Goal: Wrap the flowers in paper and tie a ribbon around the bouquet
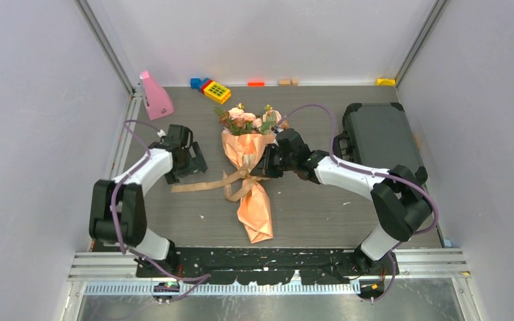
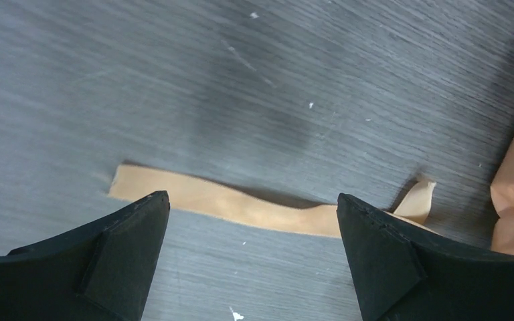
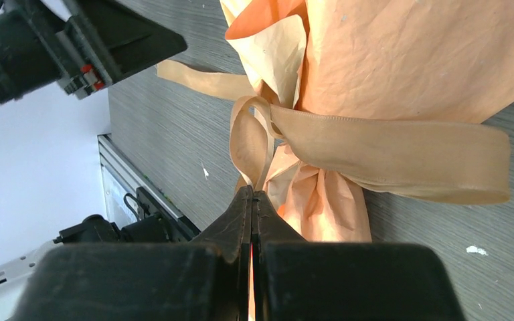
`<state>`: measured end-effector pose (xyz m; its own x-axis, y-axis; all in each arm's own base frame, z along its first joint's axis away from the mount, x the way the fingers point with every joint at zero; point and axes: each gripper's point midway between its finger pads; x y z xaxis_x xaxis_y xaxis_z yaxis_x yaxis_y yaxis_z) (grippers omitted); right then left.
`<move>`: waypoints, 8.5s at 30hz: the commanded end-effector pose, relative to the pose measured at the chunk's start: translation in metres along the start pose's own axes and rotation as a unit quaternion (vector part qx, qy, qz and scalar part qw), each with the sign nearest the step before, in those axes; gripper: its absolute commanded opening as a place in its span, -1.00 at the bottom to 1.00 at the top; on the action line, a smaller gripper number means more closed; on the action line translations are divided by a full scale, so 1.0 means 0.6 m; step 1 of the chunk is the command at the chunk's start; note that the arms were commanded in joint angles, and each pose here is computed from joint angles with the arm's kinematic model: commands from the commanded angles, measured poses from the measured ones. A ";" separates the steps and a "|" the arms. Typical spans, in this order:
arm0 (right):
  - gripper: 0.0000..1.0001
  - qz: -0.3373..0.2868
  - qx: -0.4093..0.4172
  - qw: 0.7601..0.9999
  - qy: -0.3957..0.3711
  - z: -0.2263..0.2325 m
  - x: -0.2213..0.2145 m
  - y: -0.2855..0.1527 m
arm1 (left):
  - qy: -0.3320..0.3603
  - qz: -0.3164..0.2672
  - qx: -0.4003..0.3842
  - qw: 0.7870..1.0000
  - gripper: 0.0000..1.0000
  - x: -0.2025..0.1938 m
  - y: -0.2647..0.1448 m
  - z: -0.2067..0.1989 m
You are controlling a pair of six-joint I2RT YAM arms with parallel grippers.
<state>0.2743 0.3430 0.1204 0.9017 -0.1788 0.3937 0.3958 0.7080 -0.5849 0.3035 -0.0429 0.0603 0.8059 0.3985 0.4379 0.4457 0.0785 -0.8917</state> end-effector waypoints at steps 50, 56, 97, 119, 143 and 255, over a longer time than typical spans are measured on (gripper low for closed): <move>-0.99 0.001 0.018 1.000 -0.025 0.021 0.018 0.008 | 0.208 0.128 0.096 0.965 -0.85 -0.289 0.009 -0.014; -0.98 -0.016 -0.005 0.999 -0.036 0.018 0.033 0.000 | 0.188 0.094 0.080 0.974 -1.00 -0.258 -0.030 -0.025; -0.98 -0.082 -0.020 0.994 -0.071 0.102 0.134 0.021 | 0.272 -0.001 -0.554 0.787 -1.00 -0.284 -0.432 -0.346; -0.99 -0.002 0.033 0.990 -0.141 0.079 0.115 -0.014 | 0.290 -0.061 -0.496 0.816 -0.99 -0.357 -0.297 -0.498; -0.97 0.097 0.134 0.971 -0.174 0.095 0.003 -0.078 | 0.175 -0.214 -0.323 0.905 0.99 -0.165 -0.325 -0.232; -0.98 0.046 0.107 0.950 -0.288 -0.066 -0.027 -0.011 | 0.152 0.120 -0.359 0.913 -0.29 -0.259 -0.142 -0.211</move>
<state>0.2271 0.3116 0.0593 0.6465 0.4196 0.6372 -0.0199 0.8442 -0.5357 0.1877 -0.2279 0.0727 0.9465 0.0556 0.3178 0.2794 -0.6339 -0.7212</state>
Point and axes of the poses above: each gripper's point midway between its finger pads, its own y axis out along the fingers, its own z axis along the line the jaws close on, x = y × z
